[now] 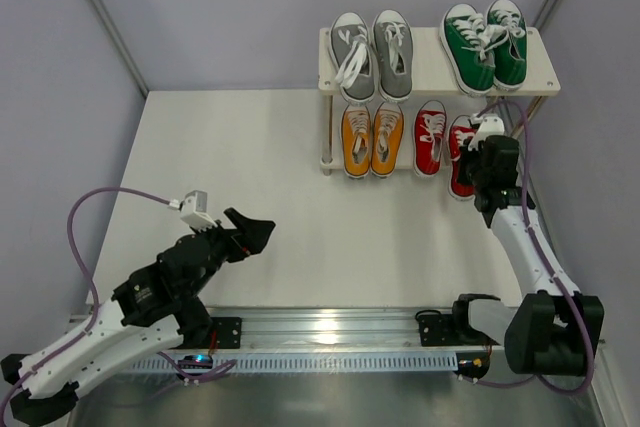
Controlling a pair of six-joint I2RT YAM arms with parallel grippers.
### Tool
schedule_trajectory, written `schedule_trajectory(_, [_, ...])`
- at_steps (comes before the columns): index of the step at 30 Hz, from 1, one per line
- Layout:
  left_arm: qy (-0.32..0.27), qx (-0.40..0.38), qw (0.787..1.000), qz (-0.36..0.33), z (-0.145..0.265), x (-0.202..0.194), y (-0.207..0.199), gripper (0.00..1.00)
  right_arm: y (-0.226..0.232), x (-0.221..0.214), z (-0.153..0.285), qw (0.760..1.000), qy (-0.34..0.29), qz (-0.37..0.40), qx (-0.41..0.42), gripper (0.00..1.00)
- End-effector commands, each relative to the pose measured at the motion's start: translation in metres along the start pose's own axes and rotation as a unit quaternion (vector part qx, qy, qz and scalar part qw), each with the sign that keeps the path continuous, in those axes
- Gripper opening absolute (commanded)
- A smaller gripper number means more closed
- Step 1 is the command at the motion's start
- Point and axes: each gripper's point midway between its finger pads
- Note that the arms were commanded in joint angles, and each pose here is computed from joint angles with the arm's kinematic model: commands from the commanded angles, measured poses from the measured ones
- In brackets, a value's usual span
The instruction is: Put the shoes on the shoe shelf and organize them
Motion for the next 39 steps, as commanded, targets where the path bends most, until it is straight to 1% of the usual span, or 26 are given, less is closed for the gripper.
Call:
schedule_trajectory(1, [-0.034, -0.03, 0.999, 0.004, -0.014, 0.012, -0.02, 0.93, -0.017, 0.104, 0.0, 0.985, -0.17, 0.034, -0.02, 0.04])
schedule_trajectory(5, [-0.036, -0.028, 0.999, -0.014, -0.025, 0.01, -0.024, 0.93, -0.026, 0.104, -0.019, 0.983, -0.178, 0.032, -0.037, 0.04])
schedule_trajectory(8, [-0.039, -0.026, 0.999, -0.026, -0.031, 0.011, -0.029, 0.94, -0.028, 0.095, -0.035, 0.983, -0.175, 0.025, -0.039, 0.04])
schedule_trajectory(9, [-0.041, -0.025, 0.998, -0.032, -0.032, 0.013, -0.03, 0.94, -0.029, 0.104, -0.035, 0.979, -0.199, 0.02, -0.04, 0.04])
schedule_trajectory(10, [-0.043, -0.025, 0.998, -0.034, -0.034, 0.014, -0.031, 0.94, -0.035, 0.093, -0.043, 0.979, -0.196, 0.012, -0.056, 0.04])
schedule_trajectory(11, [-0.04, -0.023, 0.998, -0.042, -0.037, 0.012, -0.031, 0.94, -0.036, 0.099, -0.044, 0.975, -0.212, 0.009, -0.06, 0.04])
schedule_trajectory(12, [-0.04, -0.022, 0.998, -0.045, -0.039, 0.012, -0.031, 0.94, -0.038, 0.098, -0.047, 0.975, -0.213, 0.002, -0.064, 0.04])
schedule_trajectory(13, [-0.041, -0.022, 0.998, -0.045, -0.04, 0.012, -0.031, 0.95, -0.039, 0.088, -0.058, 0.977, -0.2, 0.0, -0.067, 0.04])
schedule_trajectory(14, [-0.04, -0.021, 0.998, -0.045, -0.043, 0.011, -0.032, 0.94, -0.044, 0.089, -0.061, 0.975, -0.206, -0.005, -0.079, 0.04])
schedule_trajectory(16, [-0.041, -0.02, 0.998, -0.046, -0.045, 0.011, -0.031, 0.95, -0.049, 0.075, -0.073, 0.977, -0.195, -0.019, -0.085, 0.04])
schedule_trajectory(18, [-0.043, -0.018, 0.998, -0.046, -0.048, 0.013, -0.032, 0.95, -0.056, 0.076, -0.076, 0.971, -0.218, -0.031, -0.09, 0.04])
schedule_trajectory(19, [-0.044, -0.016, 0.998, -0.046, -0.049, 0.014, -0.031, 0.95, -0.056, 0.066, -0.079, 0.971, -0.218, -0.042, -0.086, 0.04])
schedule_trajectory(21, [-0.046, -0.012, 0.998, -0.046, -0.051, 0.015, -0.03, 0.95, -0.06, 0.064, -0.088, 0.97, -0.229, -0.041, -0.071, 0.04])
schedule_trajectory(22, [-0.048, -0.011, 0.998, -0.047, -0.051, 0.018, -0.032, 0.95, -0.055, 0.062, -0.092, 0.972, -0.226, -0.053, -0.047, 0.04])
schedule_trajectory(24, [-0.046, -0.006, 0.998, -0.049, -0.054, 0.018, -0.03, 0.94, -0.055, 0.062, -0.1, 0.971, -0.227, -0.069, -0.033, 0.04])
schedule_trajectory(25, [-0.044, -0.005, 0.998, -0.05, -0.055, 0.018, -0.03, 0.94, -0.056, 0.069, -0.102, 0.97, -0.232, -0.067, -0.029, 0.04])
schedule_trajectory(30, [-0.044, -0.003, 0.998, -0.047, -0.062, 0.019, -0.031, 0.94, -0.051, 0.076, -0.107, 0.971, -0.232, -0.05, -0.009, 0.04])
schedule_trajectory(35, [-0.045, -0.006, 0.998, -0.039, -0.068, 0.019, -0.036, 0.94, -0.041, 0.078, -0.101, 0.972, -0.232, -0.023, 0.021, 0.04])
schedule_trajectory(39, [-0.04, -0.01, 0.998, -0.039, -0.068, 0.017, -0.038, 0.94, -0.034, 0.087, -0.096, 0.97, -0.239, -0.017, 0.04, 0.04])
Point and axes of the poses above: each gripper's point midway between its finger pads, its own z axis back along the fingers, its own y axis along the line the jaws close on, x = y × z, and after that the axes turned 1 degree about -z, right-handed
